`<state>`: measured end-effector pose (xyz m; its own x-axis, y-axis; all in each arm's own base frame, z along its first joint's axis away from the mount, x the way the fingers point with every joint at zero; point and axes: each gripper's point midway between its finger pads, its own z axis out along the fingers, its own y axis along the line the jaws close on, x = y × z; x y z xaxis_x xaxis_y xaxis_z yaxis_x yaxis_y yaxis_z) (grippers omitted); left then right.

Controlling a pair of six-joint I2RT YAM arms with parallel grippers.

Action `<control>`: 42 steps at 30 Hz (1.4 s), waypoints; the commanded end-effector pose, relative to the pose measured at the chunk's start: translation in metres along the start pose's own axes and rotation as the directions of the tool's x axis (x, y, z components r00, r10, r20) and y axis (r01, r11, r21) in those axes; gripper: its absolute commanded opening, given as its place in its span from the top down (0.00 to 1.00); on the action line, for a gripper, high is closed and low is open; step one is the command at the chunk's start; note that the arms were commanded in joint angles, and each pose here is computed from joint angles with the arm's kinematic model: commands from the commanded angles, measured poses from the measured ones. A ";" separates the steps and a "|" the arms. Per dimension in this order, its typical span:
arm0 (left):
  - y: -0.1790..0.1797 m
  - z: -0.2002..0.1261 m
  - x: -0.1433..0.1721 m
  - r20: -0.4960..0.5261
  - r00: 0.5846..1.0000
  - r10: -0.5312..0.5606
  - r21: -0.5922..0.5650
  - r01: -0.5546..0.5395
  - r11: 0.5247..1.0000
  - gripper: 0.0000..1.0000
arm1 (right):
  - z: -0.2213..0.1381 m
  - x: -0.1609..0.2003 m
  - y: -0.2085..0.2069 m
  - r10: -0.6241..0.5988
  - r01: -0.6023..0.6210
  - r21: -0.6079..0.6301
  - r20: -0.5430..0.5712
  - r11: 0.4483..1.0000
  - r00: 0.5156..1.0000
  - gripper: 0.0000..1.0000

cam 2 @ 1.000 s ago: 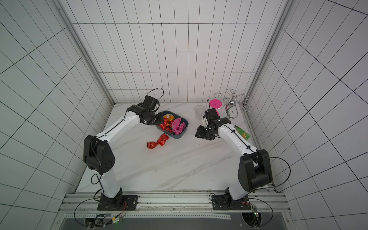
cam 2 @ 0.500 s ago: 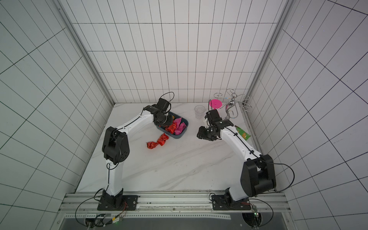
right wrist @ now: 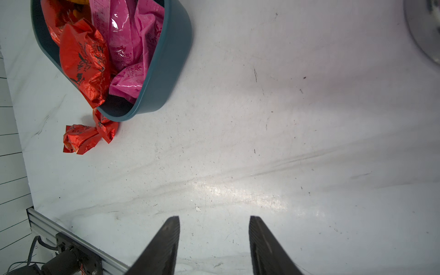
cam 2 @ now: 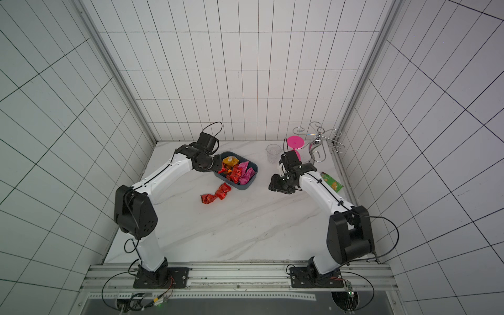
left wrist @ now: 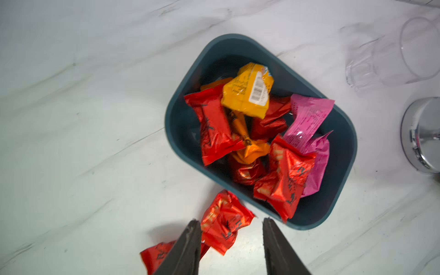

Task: Put the tea bags into the storage box
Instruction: Pick up the tea bag from the center of the board.

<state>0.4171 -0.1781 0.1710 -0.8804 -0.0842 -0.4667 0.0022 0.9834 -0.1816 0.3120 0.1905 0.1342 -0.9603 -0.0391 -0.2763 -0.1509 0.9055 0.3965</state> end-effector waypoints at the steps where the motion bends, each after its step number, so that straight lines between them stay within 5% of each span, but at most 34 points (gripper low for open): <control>1: 0.027 -0.001 0.030 -0.058 0.998 0.016 -0.102 -0.022 0.995 0.52 | -0.006 -0.010 0.007 0.006 -0.005 -0.032 0.013 0.999 1.000 0.49; 12: 0.051 0.018 0.104 -0.199 0.980 -0.011 -0.145 -0.019 0.989 0.47 | -0.003 -0.007 0.010 0.018 -0.017 -0.054 0.024 0.998 1.000 0.49; 21: 0.048 0.052 0.128 -0.293 0.956 0.010 -0.116 -0.046 0.992 0.46 | -0.008 0.002 0.007 0.026 -0.024 -0.046 0.030 0.999 0.999 0.49; 30: 0.056 0.084 0.125 -0.276 0.961 -0.015 -0.173 -0.034 0.984 0.47 | -0.016 0.001 0.005 -0.009 0.010 -0.023 0.042 1.000 0.999 0.49; 42: 0.060 0.082 0.122 -0.260 0.965 -0.019 -0.190 -0.032 0.981 0.79 | -0.019 0.005 0.002 -0.035 0.035 -0.001 0.016 0.999 0.999 0.48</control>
<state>0.3454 -0.1424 0.0374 -0.9745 -0.0516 -0.2183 -0.0545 0.9985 0.0069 0.3045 0.1898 0.1459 -0.9536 -0.0530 -0.2964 -0.1765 0.8959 0.4077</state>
